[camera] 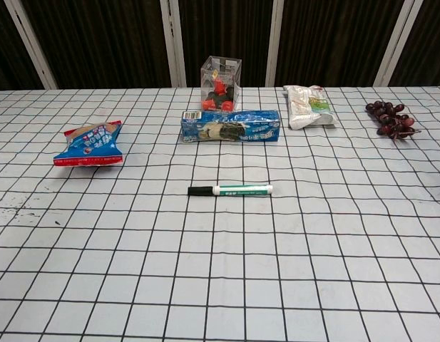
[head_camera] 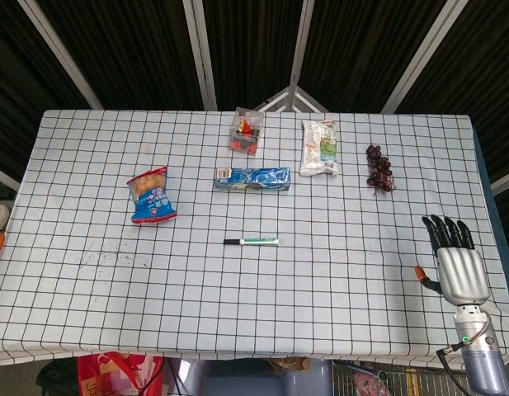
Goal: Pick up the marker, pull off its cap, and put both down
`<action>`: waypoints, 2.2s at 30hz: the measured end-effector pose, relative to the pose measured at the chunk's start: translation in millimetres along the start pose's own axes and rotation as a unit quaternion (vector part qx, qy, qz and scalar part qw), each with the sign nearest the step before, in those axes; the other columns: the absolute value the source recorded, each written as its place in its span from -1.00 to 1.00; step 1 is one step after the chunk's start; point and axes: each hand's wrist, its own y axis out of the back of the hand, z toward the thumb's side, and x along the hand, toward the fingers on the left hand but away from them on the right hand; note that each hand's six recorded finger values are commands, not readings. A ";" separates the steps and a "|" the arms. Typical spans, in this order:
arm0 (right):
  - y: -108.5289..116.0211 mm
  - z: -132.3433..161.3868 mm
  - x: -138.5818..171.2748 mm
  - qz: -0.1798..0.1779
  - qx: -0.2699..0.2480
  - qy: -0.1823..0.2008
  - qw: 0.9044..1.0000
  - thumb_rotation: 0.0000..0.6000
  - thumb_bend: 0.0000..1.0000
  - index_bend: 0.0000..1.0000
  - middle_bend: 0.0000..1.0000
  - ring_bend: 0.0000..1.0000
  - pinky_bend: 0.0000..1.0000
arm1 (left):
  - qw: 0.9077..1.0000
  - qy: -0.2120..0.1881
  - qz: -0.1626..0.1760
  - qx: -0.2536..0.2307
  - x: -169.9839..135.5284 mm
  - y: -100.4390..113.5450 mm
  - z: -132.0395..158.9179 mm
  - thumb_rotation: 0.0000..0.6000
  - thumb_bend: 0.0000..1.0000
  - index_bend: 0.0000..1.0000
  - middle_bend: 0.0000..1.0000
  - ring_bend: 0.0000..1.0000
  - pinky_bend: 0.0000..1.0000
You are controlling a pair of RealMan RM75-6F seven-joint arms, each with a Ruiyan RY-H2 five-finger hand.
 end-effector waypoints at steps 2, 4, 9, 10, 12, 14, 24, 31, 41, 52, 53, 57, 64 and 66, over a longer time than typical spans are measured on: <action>-1.7 0.3 -0.6 0.001 0.001 0.000 1.000 1.00 -0.38 -0.88 -0.84 -0.93 -1.00 | 1.000 0.001 -0.001 0.001 -1.2 -0.6 -1.4 1.00 -0.04 -0.98 -1.00 -1.00 -0.97; -3.7 0.7 -1.2 0.002 0.002 0.000 1.000 1.00 -0.38 -0.88 -0.84 -0.93 -1.00 | 1.000 0.003 -0.003 0.003 -2.6 -2.1 -2.4 1.00 -0.04 -0.98 -1.00 -1.00 -0.97; -10.5 3.8 -2.6 0.005 -0.009 -0.007 1.000 1.00 -0.38 -0.88 -0.85 -0.93 -1.00 | 1.000 0.002 0.003 0.001 -6.6 -2.2 -3.3 1.00 -0.04 -0.98 -1.00 -1.00 -0.97; -12.0 5.2 -3.0 0.006 -0.011 -0.008 1.000 1.00 -0.38 -0.88 -0.85 -0.93 -1.00 | 1.000 0.002 0.005 0.001 -7.6 -2.0 -4.0 1.00 -0.04 -0.98 -1.00 -1.00 -0.97; -14.9 9.0 -3.8 0.008 -0.012 -0.008 1.000 1.00 -0.38 -0.87 -0.85 -0.93 -1.00 | 1.000 0.003 0.008 -0.002 -9.0 -1.7 -5.3 1.00 -0.04 -0.98 -1.00 -1.00 -0.97; -17.3 13.6 -4.4 0.011 -0.012 -0.005 1.000 1.00 -0.38 -0.82 -0.85 -0.93 -1.00 | 1.000 0.004 0.009 -0.004 -9.7 -2.1 -7.0 1.00 -0.05 -0.98 -1.00 -1.00 -0.97; -36.8 52.8 -13.8 0.036 -0.023 0.021 0.999 1.00 -0.38 -0.59 -0.88 -0.98 -1.00 | 1.000 0.010 0.007 -0.001 -7.7 -5.1 -11.9 1.00 -0.04 -0.98 -1.00 -1.00 -0.97; -37.9 90.7 -25.5 0.033 -0.021 0.038 0.998 1.00 -0.38 -0.41 -0.89 -0.99 -1.00 | 1.000 0.013 -0.002 0.003 -5.6 -11.4 -13.0 1.00 -0.04 -0.98 -1.00 -1.00 -0.97; -49.7 182.1 -50.6 0.052 -0.039 0.069 0.996 1.00 -0.38 -0.28 -0.89 -0.99 -1.00 | 1.000 0.021 -0.008 0.007 -5.8 -15.1 -22.0 1.00 -0.05 -0.98 -1.00 -1.00 -0.97; -89.2 245.3 -75.6 0.094 -0.024 0.082 0.992 1.00 -0.38 -0.23 -0.89 -0.99 -1.00 | 0.999 0.048 -0.003 0.011 -7.8 -9.4 -45.8 1.00 -0.05 -0.98 -1.00 -1.00 -0.97; -92.2 246.5 -77.0 0.097 -0.023 0.082 0.992 1.00 -0.38 -0.22 -0.89 -0.99 -1.00 | 0.999 0.048 -0.003 0.011 -7.5 -9.3 -46.5 1.00 -0.05 -0.98 -1.00 -1.00 -0.97; -104.4 251.0 -83.4 0.103 -0.018 0.079 0.991 1.00 -0.38 -0.21 -0.89 -0.99 -1.00 | 0.999 0.047 -0.006 0.014 -6.1 -11.9 -46.3 1.00 -0.05 -0.98 -1.00 -1.00 -0.97; -119.7 263.7 -89.6 0.111 -0.016 0.084 0.990 1.00 -0.38 -0.18 -0.89 -0.99 -1.00 | 0.999 0.039 -0.014 0.019 -0.9 -19.9 -38.2 1.00 -0.04 -0.98 -1.00 -1.00 -0.97; -122.2 267.9 -90.3 0.112 -0.018 0.086 0.990 1.00 -0.38 -0.18 -0.89 -0.99 -1.00 | 0.999 0.039 -0.015 0.019 0.1 -20.9 -36.9 1.00 -0.04 -0.98 -1.00 -1.00 -0.97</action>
